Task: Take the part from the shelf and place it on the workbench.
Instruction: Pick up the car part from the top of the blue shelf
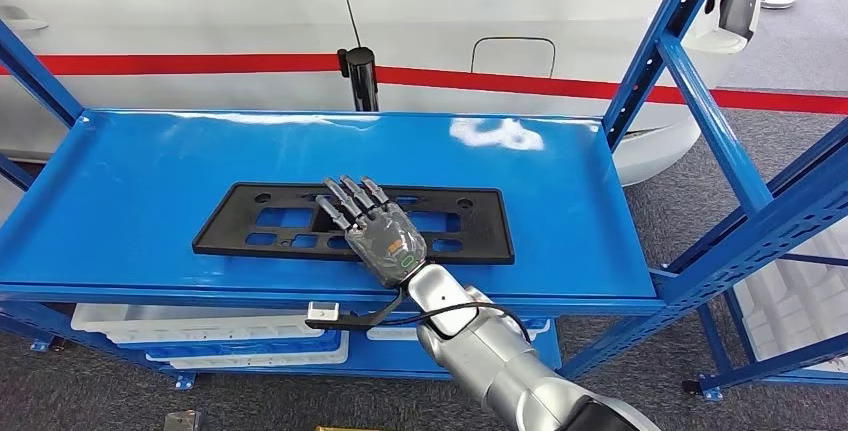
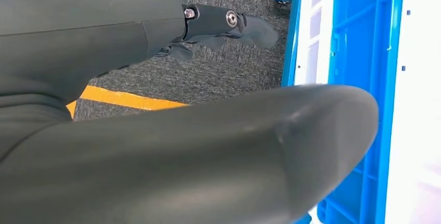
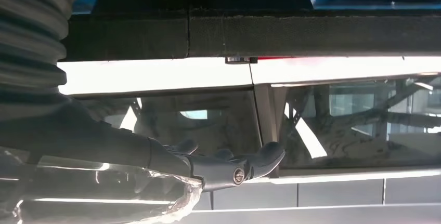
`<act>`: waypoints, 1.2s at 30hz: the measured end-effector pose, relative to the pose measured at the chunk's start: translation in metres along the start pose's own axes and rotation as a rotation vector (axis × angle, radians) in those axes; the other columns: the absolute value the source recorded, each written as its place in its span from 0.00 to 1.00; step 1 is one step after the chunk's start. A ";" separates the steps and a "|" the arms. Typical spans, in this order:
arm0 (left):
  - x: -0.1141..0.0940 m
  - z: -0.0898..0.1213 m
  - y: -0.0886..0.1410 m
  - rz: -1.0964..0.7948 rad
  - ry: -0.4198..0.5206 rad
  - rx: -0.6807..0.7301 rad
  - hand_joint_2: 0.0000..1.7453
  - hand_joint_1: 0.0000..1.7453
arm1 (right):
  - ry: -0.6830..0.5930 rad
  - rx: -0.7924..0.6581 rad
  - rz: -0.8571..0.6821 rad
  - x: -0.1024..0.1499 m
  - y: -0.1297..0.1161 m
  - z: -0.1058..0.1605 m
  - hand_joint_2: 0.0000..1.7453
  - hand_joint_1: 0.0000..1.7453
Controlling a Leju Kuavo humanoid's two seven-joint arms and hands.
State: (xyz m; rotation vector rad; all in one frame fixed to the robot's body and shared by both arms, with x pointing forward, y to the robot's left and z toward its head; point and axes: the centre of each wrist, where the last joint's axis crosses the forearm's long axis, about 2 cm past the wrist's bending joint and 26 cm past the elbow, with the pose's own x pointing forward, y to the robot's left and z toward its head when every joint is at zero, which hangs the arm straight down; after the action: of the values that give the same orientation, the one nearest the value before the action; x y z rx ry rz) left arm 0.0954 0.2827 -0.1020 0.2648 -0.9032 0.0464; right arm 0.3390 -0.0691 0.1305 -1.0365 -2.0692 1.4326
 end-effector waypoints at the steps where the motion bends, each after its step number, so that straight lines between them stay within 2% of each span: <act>1: 0.000 0.000 0.000 0.000 0.000 0.000 0.00 0.00 | 0.001 0.004 0.001 -0.001 0.000 0.000 1.00 0.00; 13: 0.002 -0.001 0.000 -0.010 0.013 0.011 0.00 0.00 | 0.024 0.043 -0.011 -0.003 0.003 -0.006 1.00 0.00; 19: 0.003 -0.002 0.001 -0.018 0.014 0.029 0.00 0.00 | 0.093 0.165 0.015 -0.009 0.003 -0.015 1.00 0.01; 20: 0.003 -0.003 0.001 -0.017 0.015 0.032 0.00 0.00 | 0.112 0.186 0.023 -0.011 0.002 -0.018 1.00 0.14; 23: 0.004 -0.003 0.001 -0.014 0.018 0.042 0.00 0.00 | 0.145 0.222 0.042 -0.015 0.000 -0.022 1.00 0.82; 24: 0.004 -0.003 0.001 -0.014 0.019 0.044 0.00 0.00 | 0.150 0.230 0.046 -0.016 0.000 -0.023 1.00 0.93; 26: 0.004 -0.003 0.001 -0.013 0.022 0.048 0.00 0.00 | 0.156 0.243 0.051 -0.018 0.001 -0.022 1.00 0.97; 36: 0.002 -0.002 0.002 -0.023 0.032 0.063 0.00 0.00 | 0.170 0.270 0.051 -0.021 0.006 -0.017 1.00 1.00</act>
State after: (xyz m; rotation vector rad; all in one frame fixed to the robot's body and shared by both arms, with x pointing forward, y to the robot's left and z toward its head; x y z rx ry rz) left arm 0.0984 0.2849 -0.1010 0.3320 -0.8679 0.0573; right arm 0.3655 -0.0736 0.1331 -1.0640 -1.6873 1.5400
